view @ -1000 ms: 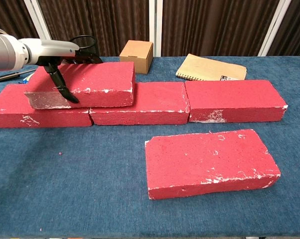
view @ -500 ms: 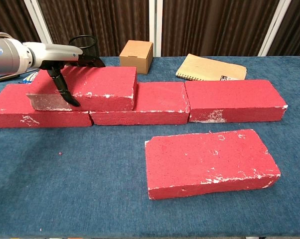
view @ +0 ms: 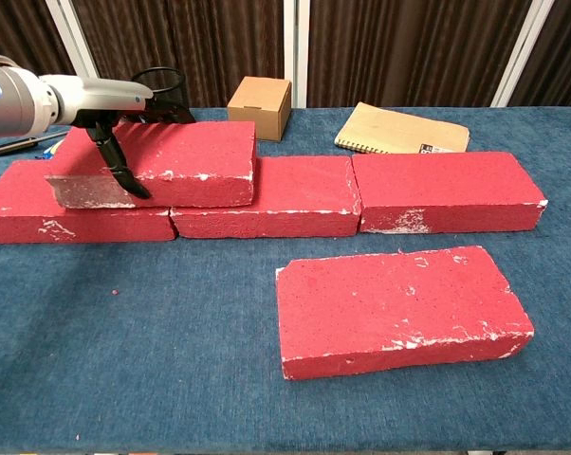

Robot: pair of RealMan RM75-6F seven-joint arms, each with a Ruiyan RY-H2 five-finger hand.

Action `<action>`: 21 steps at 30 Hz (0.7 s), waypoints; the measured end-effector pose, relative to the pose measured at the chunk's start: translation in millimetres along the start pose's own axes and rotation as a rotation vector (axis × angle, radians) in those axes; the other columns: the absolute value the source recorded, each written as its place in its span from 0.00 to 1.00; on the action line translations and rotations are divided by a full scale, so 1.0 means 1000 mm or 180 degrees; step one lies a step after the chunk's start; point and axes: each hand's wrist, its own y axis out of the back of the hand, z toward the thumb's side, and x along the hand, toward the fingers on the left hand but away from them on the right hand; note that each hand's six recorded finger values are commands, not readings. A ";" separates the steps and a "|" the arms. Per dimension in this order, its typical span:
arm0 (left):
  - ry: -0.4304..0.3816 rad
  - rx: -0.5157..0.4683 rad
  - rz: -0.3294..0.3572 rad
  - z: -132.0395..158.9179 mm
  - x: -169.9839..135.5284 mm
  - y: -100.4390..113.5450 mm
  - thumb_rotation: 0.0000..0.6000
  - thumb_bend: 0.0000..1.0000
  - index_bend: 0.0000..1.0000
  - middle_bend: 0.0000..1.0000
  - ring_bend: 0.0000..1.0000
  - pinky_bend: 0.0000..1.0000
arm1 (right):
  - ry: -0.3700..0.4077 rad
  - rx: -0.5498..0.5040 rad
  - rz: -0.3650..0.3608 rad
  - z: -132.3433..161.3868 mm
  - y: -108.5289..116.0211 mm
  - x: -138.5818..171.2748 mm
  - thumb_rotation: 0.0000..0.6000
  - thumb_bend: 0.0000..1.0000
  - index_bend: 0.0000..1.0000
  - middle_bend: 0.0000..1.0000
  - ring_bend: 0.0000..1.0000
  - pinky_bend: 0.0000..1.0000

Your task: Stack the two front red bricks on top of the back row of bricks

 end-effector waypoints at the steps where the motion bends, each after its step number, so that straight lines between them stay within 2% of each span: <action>1: 0.0002 0.0004 -0.0011 0.000 0.000 -0.001 1.00 0.00 0.10 0.23 0.24 0.19 | 0.0003 -0.0001 0.0009 0.000 0.000 0.000 1.00 0.09 0.00 0.00 0.00 0.00; 21: 0.0021 0.0005 -0.0033 0.000 0.000 -0.006 1.00 0.00 0.10 0.22 0.24 0.19 | -0.0006 0.0007 0.0056 0.000 -0.003 -0.002 1.00 0.09 0.00 0.00 0.00 0.00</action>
